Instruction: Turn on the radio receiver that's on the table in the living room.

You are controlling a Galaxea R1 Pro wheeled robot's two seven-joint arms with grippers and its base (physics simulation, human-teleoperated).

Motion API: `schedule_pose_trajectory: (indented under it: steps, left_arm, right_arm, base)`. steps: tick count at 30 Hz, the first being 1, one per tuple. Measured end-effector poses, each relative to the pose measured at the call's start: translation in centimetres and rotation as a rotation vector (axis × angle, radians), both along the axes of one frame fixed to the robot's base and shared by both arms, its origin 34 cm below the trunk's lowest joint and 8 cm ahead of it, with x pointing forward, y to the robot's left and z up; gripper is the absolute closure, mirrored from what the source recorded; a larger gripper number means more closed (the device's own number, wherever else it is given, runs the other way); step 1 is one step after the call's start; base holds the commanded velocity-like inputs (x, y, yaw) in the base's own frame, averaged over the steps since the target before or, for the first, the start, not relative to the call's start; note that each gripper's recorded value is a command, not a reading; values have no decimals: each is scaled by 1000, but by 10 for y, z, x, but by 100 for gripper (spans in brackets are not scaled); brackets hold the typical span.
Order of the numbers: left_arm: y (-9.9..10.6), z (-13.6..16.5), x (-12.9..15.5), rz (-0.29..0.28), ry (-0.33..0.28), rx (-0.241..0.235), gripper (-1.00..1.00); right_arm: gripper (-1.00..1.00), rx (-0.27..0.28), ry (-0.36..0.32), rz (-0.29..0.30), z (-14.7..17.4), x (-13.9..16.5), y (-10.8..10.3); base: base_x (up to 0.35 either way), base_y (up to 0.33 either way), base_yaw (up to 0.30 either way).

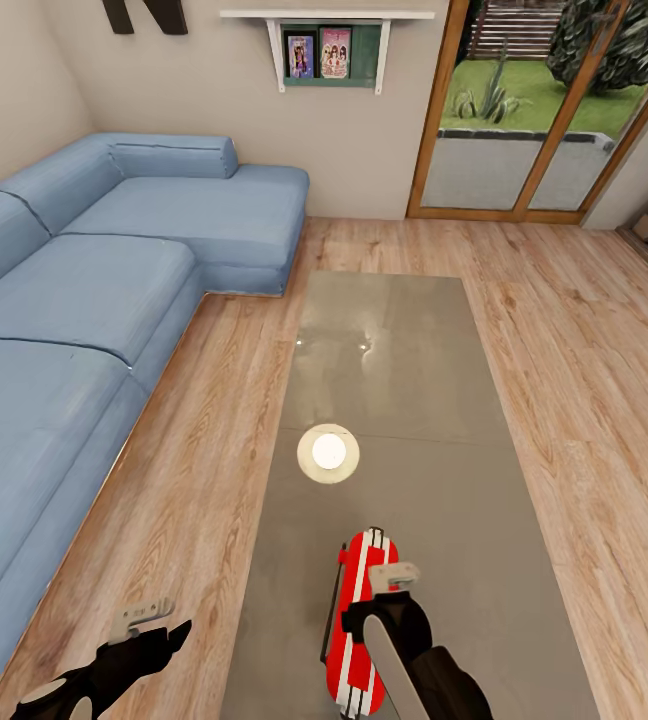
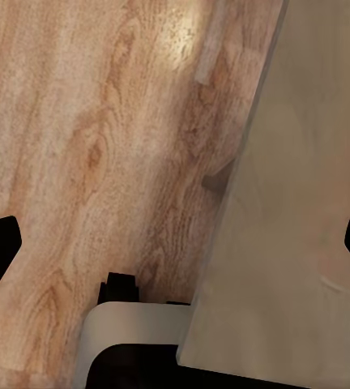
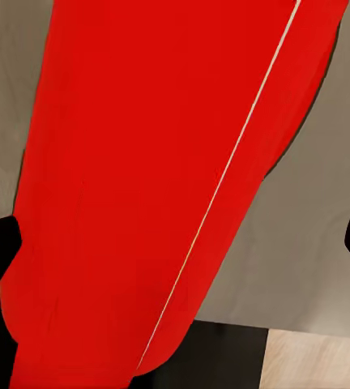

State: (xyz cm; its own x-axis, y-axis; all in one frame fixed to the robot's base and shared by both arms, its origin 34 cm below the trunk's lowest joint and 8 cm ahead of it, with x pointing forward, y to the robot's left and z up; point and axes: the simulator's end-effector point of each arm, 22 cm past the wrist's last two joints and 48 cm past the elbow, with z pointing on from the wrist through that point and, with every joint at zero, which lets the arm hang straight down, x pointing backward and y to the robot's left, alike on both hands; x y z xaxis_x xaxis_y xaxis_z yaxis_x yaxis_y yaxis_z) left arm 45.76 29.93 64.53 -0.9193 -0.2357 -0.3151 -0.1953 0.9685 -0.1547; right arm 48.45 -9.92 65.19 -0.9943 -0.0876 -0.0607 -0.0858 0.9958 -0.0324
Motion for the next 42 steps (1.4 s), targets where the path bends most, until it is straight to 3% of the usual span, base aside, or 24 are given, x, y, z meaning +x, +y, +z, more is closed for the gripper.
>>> schedule_pose_trajectory:
  steps: [23,42]
  left_arm:
    - [0,0,0,0,0,1,-100]
    - [0,0,0,0,0,0,-100]
  right_arm:
    - [-100,65,4,13,0,-2,17]
    - [-100,65,11,5,-7,-7,17]
  base:
    - [0,0,0]
    - [0,0,0]
